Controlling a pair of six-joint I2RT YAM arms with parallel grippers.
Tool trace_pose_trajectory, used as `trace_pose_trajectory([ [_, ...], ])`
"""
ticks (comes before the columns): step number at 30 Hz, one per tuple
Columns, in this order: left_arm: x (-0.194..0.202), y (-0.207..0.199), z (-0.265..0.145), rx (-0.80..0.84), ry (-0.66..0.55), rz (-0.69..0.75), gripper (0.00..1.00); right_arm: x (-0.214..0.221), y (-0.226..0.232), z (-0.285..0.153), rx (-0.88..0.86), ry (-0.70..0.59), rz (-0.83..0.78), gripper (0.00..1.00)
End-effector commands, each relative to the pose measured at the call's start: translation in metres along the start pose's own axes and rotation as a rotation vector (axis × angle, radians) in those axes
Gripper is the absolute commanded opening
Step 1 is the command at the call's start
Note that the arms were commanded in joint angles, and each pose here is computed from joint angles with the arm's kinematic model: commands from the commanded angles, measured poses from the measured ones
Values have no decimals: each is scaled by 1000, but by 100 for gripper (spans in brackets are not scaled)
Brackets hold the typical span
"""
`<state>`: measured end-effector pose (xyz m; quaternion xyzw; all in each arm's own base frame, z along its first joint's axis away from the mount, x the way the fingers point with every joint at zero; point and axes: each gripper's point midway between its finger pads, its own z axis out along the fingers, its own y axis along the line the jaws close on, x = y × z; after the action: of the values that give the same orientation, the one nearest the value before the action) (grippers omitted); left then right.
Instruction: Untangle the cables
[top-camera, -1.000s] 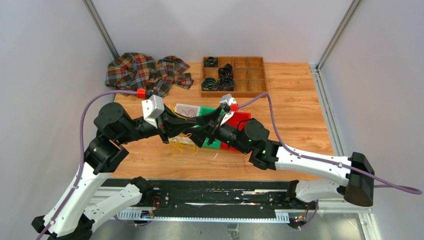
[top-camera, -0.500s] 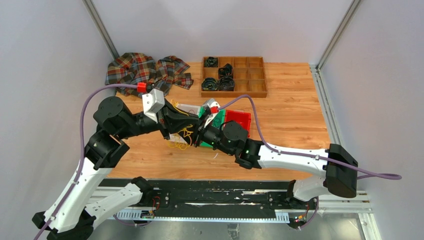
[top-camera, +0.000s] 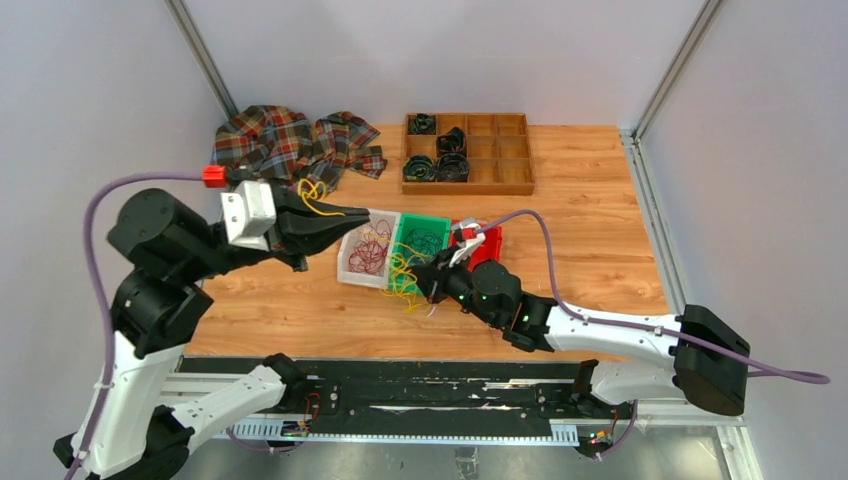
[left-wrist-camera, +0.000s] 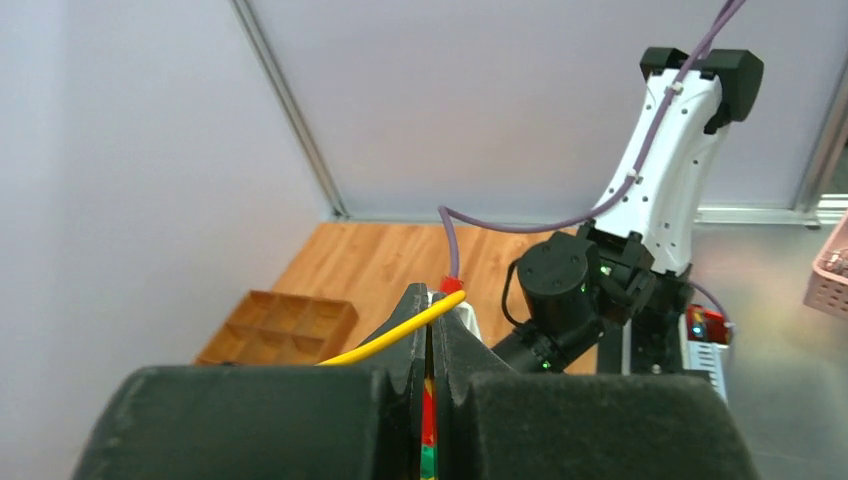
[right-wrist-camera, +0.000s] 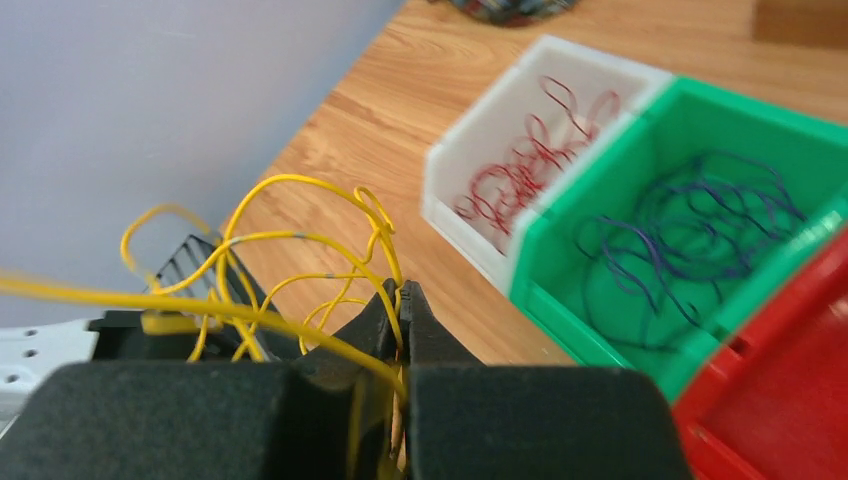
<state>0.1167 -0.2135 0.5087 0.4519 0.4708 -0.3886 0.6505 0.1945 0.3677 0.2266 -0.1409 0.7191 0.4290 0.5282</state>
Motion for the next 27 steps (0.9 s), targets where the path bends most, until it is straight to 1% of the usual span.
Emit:
trace_pose_trajectory([
  [1, -40, 8, -15, -57, -34, 192, 1, 24, -45, -14, 148, 53, 78, 1],
  [5, -74, 18, -27, -126, -72, 335, 1, 49, -56, -21, 190, 137, 95, 1],
  [9, -118, 34, -40, -249, -143, 466, 1, 79, -57, -25, 194, 267, 95, 1],
  [11, -139, 41, -48, -311, -177, 522, 1, 88, -57, -26, 197, 306, 95, 2],
  [15, -165, 46, -58, -376, -227, 576, 1, 98, -54, -27, 191, 337, 84, 6],
  [19, -174, 47, -60, -388, -245, 593, 1, 103, -56, -27, 203, 361, 63, 6],
  [21, -180, 51, -63, -420, -257, 620, 1, 105, -59, -27, 221, 375, 53, 5],
  [24, -206, 62, -76, -530, -326, 684, 1, 113, -65, -29, 250, 407, 43, 5],
  [27, -241, 77, -100, -702, -414, 768, 1, 124, -67, -31, 261, 430, 45, 3],
])
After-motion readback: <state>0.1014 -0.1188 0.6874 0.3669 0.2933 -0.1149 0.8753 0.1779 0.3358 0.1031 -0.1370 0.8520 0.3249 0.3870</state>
